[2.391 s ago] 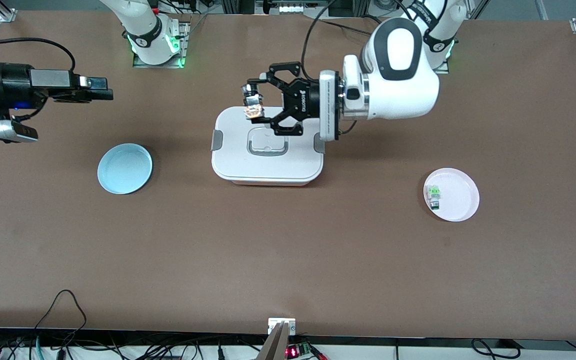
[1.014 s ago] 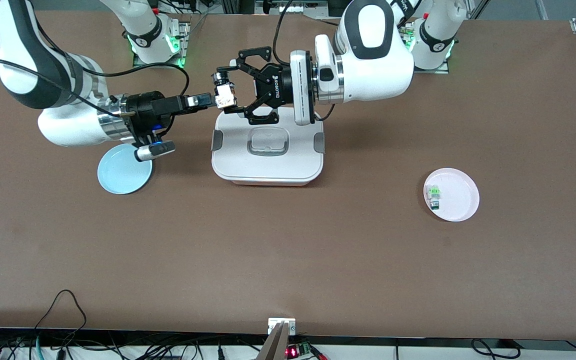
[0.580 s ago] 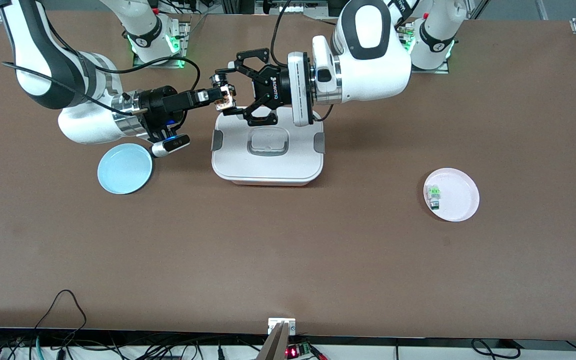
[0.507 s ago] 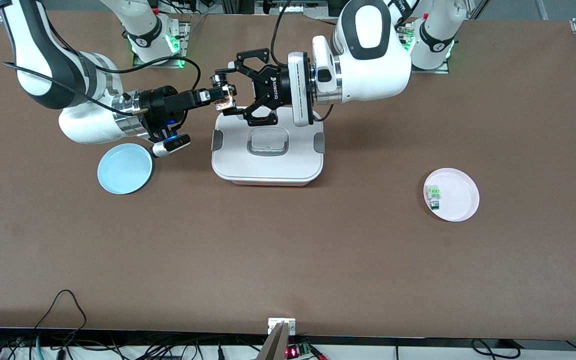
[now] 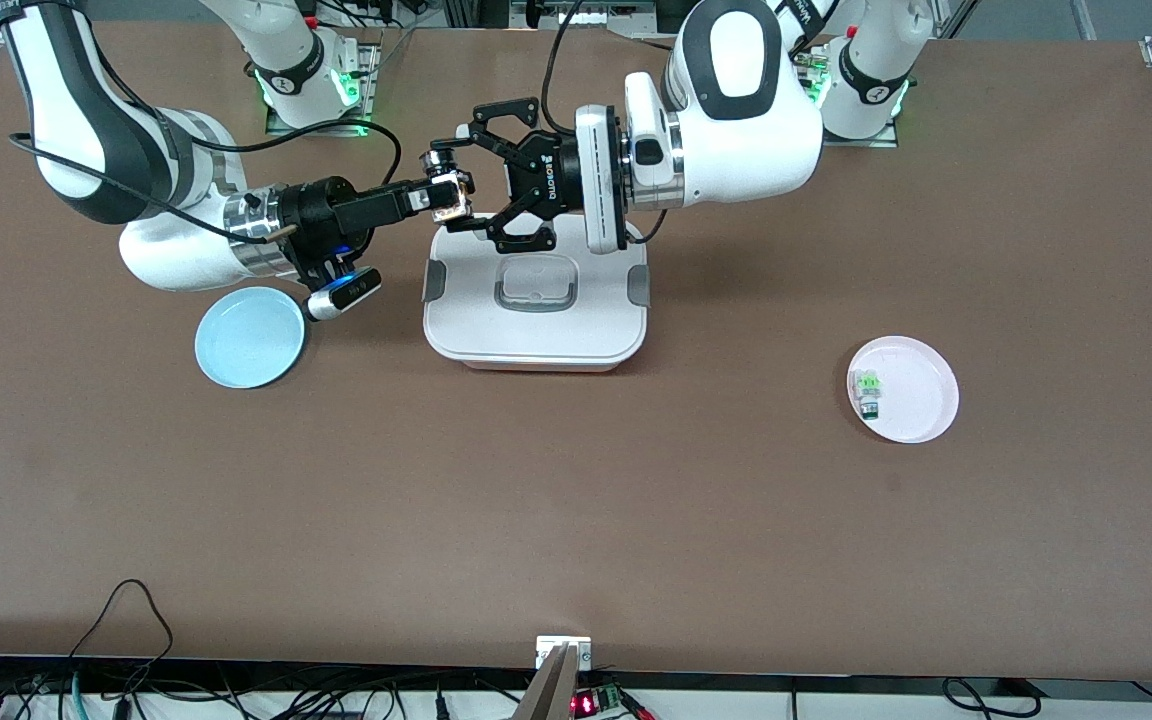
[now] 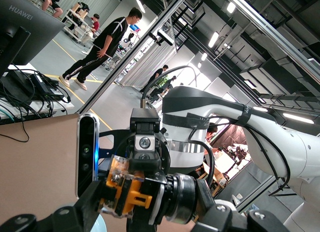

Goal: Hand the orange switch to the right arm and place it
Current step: 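Grasp the switch with the right gripper and open the left gripper, then carry the switch with the right gripper while the left gripper withdraws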

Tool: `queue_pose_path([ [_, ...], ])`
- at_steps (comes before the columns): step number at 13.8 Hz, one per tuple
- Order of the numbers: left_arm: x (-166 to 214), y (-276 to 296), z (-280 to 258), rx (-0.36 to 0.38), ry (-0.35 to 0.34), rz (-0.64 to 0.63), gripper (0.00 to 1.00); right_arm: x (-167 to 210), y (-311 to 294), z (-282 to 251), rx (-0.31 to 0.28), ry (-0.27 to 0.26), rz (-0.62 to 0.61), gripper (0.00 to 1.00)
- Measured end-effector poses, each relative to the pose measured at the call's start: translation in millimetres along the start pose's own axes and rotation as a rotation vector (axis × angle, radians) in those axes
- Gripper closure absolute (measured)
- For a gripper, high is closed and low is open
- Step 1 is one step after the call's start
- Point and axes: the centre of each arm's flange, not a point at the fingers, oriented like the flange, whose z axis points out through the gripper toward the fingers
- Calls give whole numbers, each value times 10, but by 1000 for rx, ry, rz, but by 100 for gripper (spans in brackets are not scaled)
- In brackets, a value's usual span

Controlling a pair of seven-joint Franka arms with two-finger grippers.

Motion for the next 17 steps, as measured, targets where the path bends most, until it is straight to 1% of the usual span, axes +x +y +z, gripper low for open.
queue_pose_path([
  [1,-12,-3,6,-1,0,-6,21,-4,-31,-15,8,1,8,54],
  [2,-19,-6,11,-3,10,-38,21,-7,-43,-20,8,2,4,63],
  [9,-12,-1,13,-6,19,-55,21,-13,-65,-17,9,1,8,63],
  [10,-8,1,11,-5,20,-52,15,-19,-77,-11,9,-1,14,63],
  [11,16,6,0,-4,24,-44,6,-19,-79,-12,9,-1,22,65],
  [12,60,3,-35,4,31,-30,0,-18,-80,-14,9,0,24,66],
  [14,215,-84,-214,38,59,-10,0,-24,-122,-37,10,3,16,66],
  [15,302,-137,-326,55,75,-4,0,-30,-167,-82,3,10,4,66],
  [16,379,-194,-437,71,89,1,0,-43,-223,-150,-26,20,-16,66],
  [17,438,-261,-545,89,102,2,0,-68,-288,-229,-83,33,-44,66],
])
